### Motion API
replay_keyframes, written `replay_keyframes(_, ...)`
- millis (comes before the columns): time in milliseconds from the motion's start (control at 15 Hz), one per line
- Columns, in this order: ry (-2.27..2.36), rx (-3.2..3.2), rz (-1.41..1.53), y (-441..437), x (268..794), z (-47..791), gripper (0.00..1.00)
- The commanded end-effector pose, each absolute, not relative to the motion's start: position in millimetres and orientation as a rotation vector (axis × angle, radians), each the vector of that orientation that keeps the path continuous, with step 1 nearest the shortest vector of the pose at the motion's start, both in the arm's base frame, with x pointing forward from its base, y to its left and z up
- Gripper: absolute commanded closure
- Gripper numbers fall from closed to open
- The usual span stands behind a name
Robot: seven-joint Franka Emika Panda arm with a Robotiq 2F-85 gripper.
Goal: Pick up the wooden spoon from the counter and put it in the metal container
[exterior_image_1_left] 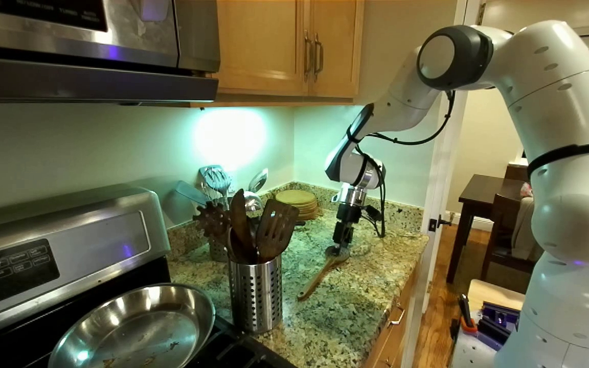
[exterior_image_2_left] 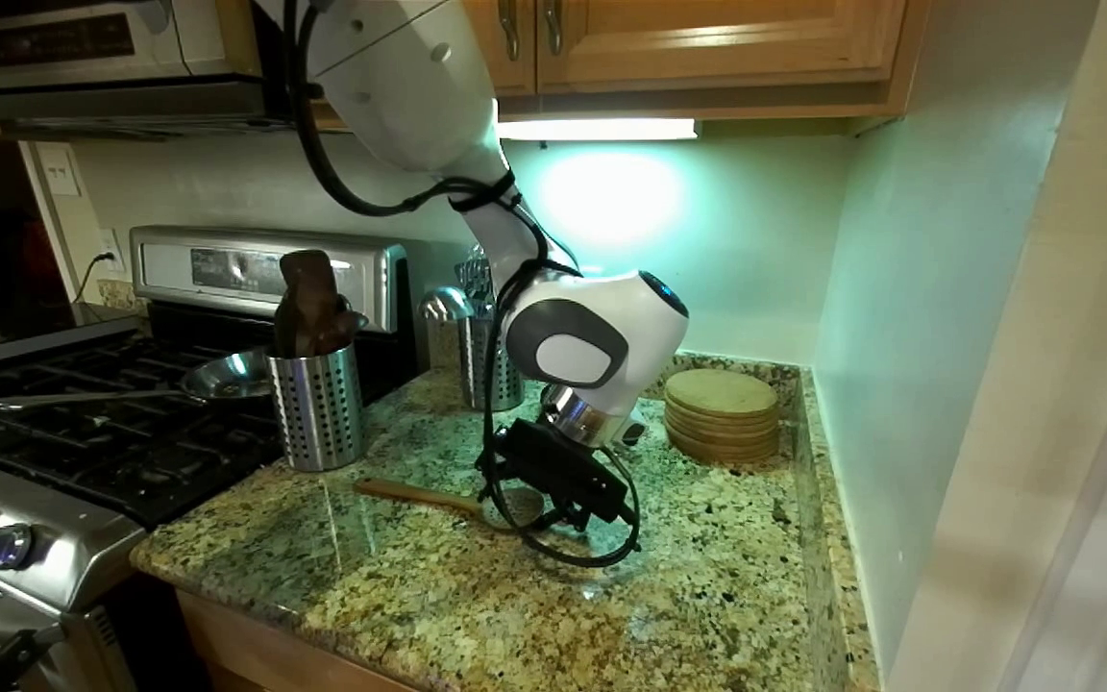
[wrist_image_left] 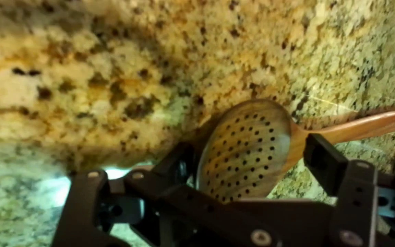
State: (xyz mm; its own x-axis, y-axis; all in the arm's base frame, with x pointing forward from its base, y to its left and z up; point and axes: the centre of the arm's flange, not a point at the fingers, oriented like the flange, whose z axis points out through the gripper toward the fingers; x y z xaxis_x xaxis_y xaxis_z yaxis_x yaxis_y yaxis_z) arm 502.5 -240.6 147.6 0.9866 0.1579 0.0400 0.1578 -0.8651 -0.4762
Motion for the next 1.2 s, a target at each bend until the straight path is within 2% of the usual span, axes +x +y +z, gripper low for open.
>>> replay_keyframes(0,-0.203,-2.630,0.004,-247,484,148,0.40)
replay_keyframes(400,-0.176,-2.632,-0.009,-253,481,149,0.80)
replay_keyframes(533,-0.175,-2.632,-0.017,-253,482,151,0.89)
replay_keyframes(1133,-0.148,-2.642,-0.059,-252,478,166,0.88)
